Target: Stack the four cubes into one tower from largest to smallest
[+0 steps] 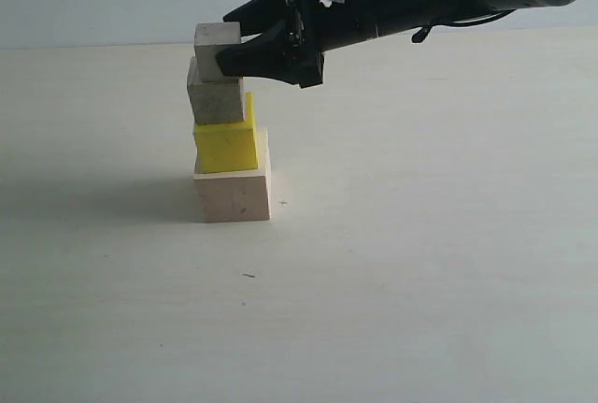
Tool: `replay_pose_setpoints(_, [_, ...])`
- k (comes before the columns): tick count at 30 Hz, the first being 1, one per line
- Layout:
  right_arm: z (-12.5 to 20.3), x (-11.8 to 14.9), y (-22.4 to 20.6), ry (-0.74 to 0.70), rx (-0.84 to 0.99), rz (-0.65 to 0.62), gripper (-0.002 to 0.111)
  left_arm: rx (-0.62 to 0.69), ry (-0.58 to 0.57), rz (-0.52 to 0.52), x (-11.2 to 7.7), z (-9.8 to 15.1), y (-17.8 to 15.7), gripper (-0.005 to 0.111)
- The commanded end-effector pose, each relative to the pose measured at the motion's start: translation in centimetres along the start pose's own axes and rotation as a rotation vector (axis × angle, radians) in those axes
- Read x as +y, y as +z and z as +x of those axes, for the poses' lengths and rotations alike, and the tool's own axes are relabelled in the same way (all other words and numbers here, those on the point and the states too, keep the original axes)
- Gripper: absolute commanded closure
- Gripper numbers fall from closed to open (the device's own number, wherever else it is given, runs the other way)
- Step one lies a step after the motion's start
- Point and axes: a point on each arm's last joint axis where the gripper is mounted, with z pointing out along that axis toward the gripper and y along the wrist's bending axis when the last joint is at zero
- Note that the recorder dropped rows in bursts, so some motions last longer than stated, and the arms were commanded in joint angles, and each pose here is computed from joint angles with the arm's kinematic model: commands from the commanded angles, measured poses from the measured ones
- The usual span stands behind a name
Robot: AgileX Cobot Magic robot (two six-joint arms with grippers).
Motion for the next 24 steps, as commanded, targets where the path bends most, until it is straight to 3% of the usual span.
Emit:
replay_pose_setpoints(1, [-0.34, -0.15, -0.27, -0.005, -0.008, 0.007, 0.043, -0.01, 0.001, -0.004, 0.04, 0.06, -0.07, 0.107])
replay_pose_setpoints(16, [-0.53, 0.09, -0.28, -0.002, -0.029, -0.02, 0.045, -0.012, 0.001, -0.004, 0.04, 0.04, -0.07, 0.107])
replay_pose_setpoints(24, [-0.58, 0.18, -0.28, -0.002, -0.033, -0.03, 0.073, -0.012, 0.001, -0.004, 0.04, 0.04, -0.07, 0.107])
